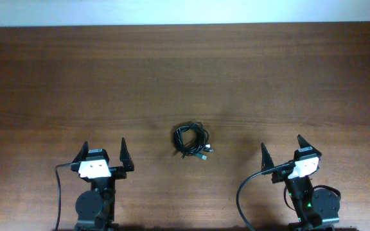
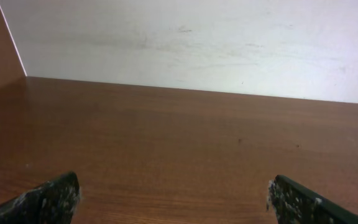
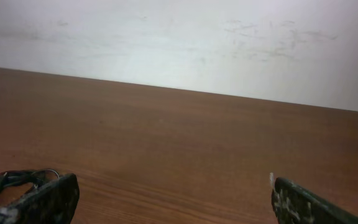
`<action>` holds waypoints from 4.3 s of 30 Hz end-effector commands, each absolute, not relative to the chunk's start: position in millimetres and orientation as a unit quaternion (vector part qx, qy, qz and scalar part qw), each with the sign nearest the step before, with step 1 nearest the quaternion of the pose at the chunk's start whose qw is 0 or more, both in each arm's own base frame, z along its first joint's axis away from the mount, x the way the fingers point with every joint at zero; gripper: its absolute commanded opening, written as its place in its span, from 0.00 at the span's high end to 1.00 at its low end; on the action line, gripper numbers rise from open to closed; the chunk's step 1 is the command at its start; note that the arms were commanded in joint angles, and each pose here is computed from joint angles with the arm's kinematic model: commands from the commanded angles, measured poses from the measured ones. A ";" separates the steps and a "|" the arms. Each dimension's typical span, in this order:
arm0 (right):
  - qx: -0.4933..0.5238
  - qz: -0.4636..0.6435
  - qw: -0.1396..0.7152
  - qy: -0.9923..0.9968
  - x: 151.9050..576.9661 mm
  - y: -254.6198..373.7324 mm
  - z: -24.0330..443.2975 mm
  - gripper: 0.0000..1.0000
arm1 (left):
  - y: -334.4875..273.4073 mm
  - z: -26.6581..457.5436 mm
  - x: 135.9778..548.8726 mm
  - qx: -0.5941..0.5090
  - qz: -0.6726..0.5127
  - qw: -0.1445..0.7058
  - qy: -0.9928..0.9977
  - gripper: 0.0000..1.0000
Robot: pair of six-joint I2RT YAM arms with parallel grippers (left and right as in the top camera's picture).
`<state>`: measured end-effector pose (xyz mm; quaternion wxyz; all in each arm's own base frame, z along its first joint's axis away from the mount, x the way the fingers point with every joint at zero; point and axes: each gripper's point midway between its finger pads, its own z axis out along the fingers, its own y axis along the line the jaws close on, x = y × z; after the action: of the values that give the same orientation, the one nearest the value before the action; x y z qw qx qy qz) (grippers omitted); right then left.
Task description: Untangle cables
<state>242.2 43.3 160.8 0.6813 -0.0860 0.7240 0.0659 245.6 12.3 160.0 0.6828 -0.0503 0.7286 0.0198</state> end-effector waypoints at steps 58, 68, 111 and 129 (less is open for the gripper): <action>-0.134 0.360 0.057 0.921 284.8 209.9 107.0 0.57 | -130.3 60.7 353.0 0.068 -0.256 0.091 0.960 1.00; -0.137 0.288 0.047 0.947 302.8 243.2 27.3 0.55 | -130.5 48.4 351.5 0.064 -0.255 0.076 0.962 0.98; -0.078 0.187 0.148 0.968 334.7 268.7 37.1 0.78 | -120.1 39.6 351.4 0.029 -0.207 0.068 0.976 0.76; -0.085 0.168 0.102 0.977 301.6 269.3 19.5 0.50 | -123.4 37.1 355.2 0.035 -0.207 0.078 0.975 0.76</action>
<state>307.3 273.0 28.6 0.1103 -0.0897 0.9735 0.1789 355.3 -122.7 41.7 0.0822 0.0358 0.9742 -0.2073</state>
